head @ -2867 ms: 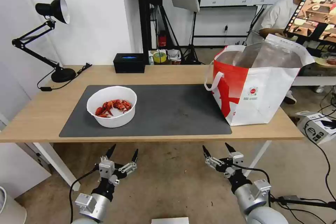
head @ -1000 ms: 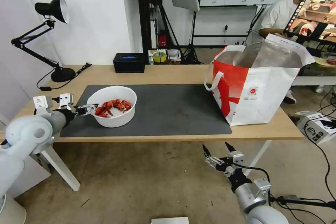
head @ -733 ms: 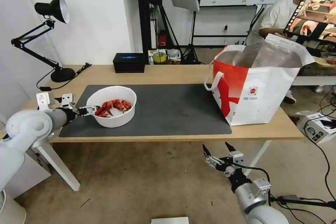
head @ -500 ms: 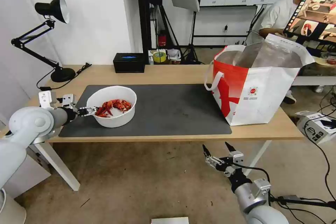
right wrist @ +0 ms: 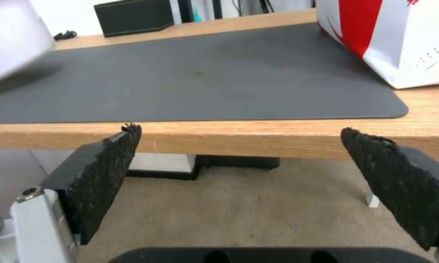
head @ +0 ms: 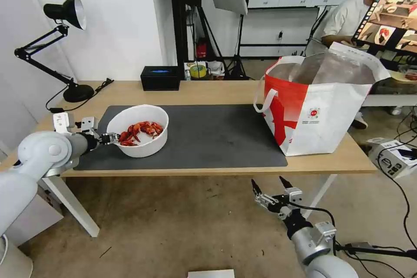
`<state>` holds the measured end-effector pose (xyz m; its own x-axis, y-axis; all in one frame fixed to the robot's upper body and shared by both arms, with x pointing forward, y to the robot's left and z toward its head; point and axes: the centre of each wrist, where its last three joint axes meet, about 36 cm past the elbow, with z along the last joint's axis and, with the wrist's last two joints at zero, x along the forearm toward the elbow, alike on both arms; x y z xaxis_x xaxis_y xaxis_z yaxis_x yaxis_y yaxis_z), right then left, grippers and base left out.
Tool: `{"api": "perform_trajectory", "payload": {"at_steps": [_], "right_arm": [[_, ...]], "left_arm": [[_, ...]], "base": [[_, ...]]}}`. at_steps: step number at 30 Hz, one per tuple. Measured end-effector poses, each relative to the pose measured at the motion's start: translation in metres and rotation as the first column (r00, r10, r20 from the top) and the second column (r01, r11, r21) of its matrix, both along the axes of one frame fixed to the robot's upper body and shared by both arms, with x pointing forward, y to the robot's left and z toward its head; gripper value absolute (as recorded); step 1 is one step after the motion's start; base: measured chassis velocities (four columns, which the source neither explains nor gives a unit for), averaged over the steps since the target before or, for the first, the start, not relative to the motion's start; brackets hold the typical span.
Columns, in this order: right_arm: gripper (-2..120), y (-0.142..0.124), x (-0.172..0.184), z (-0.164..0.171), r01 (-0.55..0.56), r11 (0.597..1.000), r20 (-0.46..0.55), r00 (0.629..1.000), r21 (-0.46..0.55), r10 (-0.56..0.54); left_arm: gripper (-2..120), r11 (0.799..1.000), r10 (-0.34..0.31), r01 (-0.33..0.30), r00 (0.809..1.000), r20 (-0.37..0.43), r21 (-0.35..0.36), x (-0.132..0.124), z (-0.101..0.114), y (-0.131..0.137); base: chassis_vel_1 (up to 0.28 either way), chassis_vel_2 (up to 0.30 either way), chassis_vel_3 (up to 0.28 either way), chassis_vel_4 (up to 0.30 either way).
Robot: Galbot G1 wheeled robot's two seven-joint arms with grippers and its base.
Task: Pick up the trash from the table and place it into the takeout bag.
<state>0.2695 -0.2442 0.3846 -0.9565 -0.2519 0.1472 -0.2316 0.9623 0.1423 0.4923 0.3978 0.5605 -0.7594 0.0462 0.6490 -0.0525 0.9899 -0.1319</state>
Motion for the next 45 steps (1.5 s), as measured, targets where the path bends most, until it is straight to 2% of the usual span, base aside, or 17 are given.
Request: {"api": "perform_trajectory", "payload": {"at_steps": [1,2,3,5,7,10,15,21,24,29,32,38,41,42,45], "right_arm": [[100,0.0,0.0,0.0,0.0,1.0,0.0,1.0,0.0,0.0],[100,0.0,0.0,0.0,0.0,1.0,0.0,1.0,0.0,0.0],[100,0.0,0.0,0.0,0.0,1.0,0.0,1.0,0.0,0.0],[100,0.0,0.0,0.0,0.0,1.0,0.0,1.0,0.0,0.0],[100,0.0,0.0,0.0,0.0,1.0,0.0,1.0,0.0,0.0],[100,0.0,0.0,0.0,0.0,1.0,0.0,1.0,0.0,0.0],[100,0.0,0.0,0.0,0.0,1.0,0.0,1.0,0.0,0.0],[100,0.0,0.0,0.0,0.0,1.0,0.0,1.0,0.0,0.0],[100,0.0,0.0,0.0,0.0,1.0,0.0,1.0,0.0,0.0],[100,0.0,0.0,0.0,0.0,1.0,0.0,1.0,0.0,0.0],[100,0.0,0.0,0.0,0.0,1.0,0.0,1.0,0.0,0.0],[100,0.0,0.0,0.0,0.0,1.0,0.0,1.0,0.0,0.0],[100,0.0,0.0,0.0,0.0,1.0,0.0,1.0,0.0,0.0],[100,0.0,0.0,0.0,0.0,1.0,0.0,1.0,0.0,0.0],[100,0.0,0.0,0.0,0.0,1.0,0.0,1.0,0.0,0.0]], "left_arm": [[27,1.0,0.001,-0.001,1.0,0.0,0.003,0.0,0.001,0.001],[27,1.0,0.001,-0.001,1.0,0.0,0.003,0.0,0.001,0.001],[21,1.0,0.003,-0.003,1.0,0.005,0.008,0.0,0.003,0.002],[19,1.0,0.003,-0.003,1.0,0.006,0.009,0.0,0.004,0.003],[5,1.0,0.0,0.0,1.0,0.016,0.012,-0.003,0.009,0.003],[0,1.0,-0.008,0.008,1.0,0.028,0.004,-0.004,0.012,0.001],[0,1.0,-0.017,0.017,0.999,0.045,-0.008,-0.005,0.016,-0.003],[0,0.996,-0.067,0.073,0.993,0.097,-0.05,-0.005,0.027,-0.027],[0,0.989,-0.1,0.114,0.984,0.149,-0.092,0.0,0.039,-0.047],[0,0.98,-0.128,0.153,0.974,0.186,-0.129,0.01,0.055,-0.071],[0,0.97,-0.164,0.198,0.962,0.218,-0.144,0.025,0.072,-0.09],[0,0.961,-0.187,0.228,0.953,0.24,-0.157,0.051,0.089,-0.113],[0,0.949,-0.198,0.254,0.942,0.273,-0.189,0.069,0.109,-0.135],[0,0.949,-0.198,0.254,0.942,0.273,-0.189,0.069,0.109,-0.135],[0,0.934,-0.2,0.276,0.931,0.306,-0.228,0.094,0.137,-0.163]], "base": [[0.0,0.0,0.0,0.0],[0.0,0.0,0.0,0.0],[0.0,0.0,0.0,0.0],[0.0,0.0,0.0,0.0],[0.0,0.0,0.0,0.0],[0.0,0.0,0.0,0.0],[0.0,0.0,0.0,0.0],[0.0,0.0,0.0,0.0],[0.0,0.0,0.0,0.0],[0.0,0.0,0.0,0.0],[0.0,0.0,0.0,0.0],[0.0,0.0,0.0,0.0],[0.0,0.0,0.0,0.0],[0.0,0.0,0.0,0.0],[0.0,0.0,0.0,0.0]]}}
